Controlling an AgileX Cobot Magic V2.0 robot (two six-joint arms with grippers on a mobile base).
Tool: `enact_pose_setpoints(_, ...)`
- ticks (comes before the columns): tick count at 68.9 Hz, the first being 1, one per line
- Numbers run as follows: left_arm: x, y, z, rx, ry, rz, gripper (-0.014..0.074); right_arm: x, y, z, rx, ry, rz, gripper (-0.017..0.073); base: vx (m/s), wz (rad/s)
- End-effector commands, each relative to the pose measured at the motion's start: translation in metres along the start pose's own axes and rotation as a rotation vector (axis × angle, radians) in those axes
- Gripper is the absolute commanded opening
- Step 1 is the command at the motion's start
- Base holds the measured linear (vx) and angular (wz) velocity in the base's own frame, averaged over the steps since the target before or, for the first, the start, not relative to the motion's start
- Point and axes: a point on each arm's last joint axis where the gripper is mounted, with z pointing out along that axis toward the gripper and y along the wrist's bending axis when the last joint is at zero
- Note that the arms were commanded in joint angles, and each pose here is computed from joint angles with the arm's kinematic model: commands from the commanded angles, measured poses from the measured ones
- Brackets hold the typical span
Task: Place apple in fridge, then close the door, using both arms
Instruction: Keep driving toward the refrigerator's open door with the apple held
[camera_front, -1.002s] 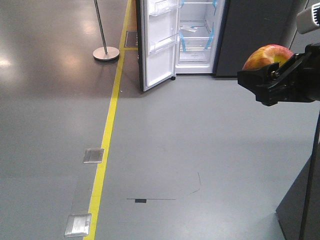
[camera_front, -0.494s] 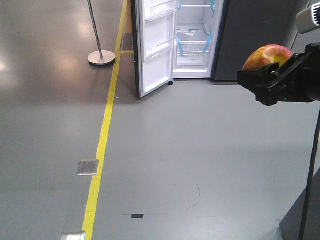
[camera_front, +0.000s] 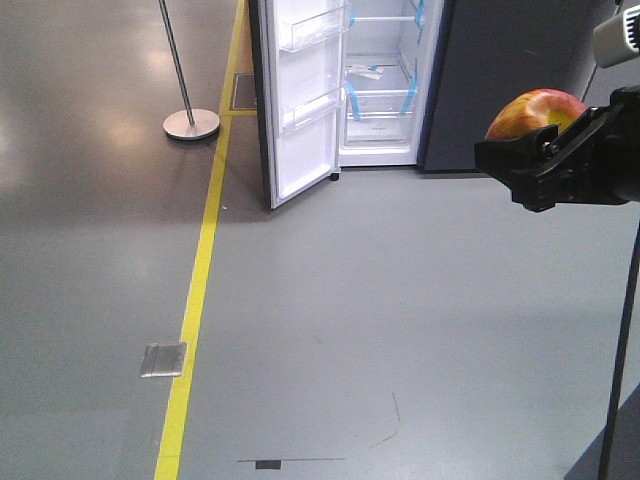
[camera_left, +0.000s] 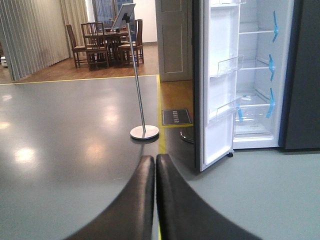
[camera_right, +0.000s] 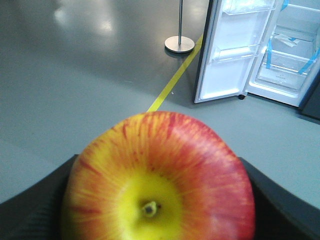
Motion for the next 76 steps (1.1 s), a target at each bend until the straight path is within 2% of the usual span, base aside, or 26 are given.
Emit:
enact_pose_setpoints(1,-0.0140,-0.0007,-0.0026,0.011,-0.107,-0.018,-0.0008,-0.0158,-0.0009,-0.0111,0.037,-0.101,-0.003,0.0057,0.16,-0.02)
enact_pose_setpoints(76,-0.0140,-0.0007,-0.0026,0.011,-0.107,-0.018,-0.0008,-0.0158,-0.0009,-0.0111,0.037,-0.101,-0.003,0.0057,0.13,0.02)
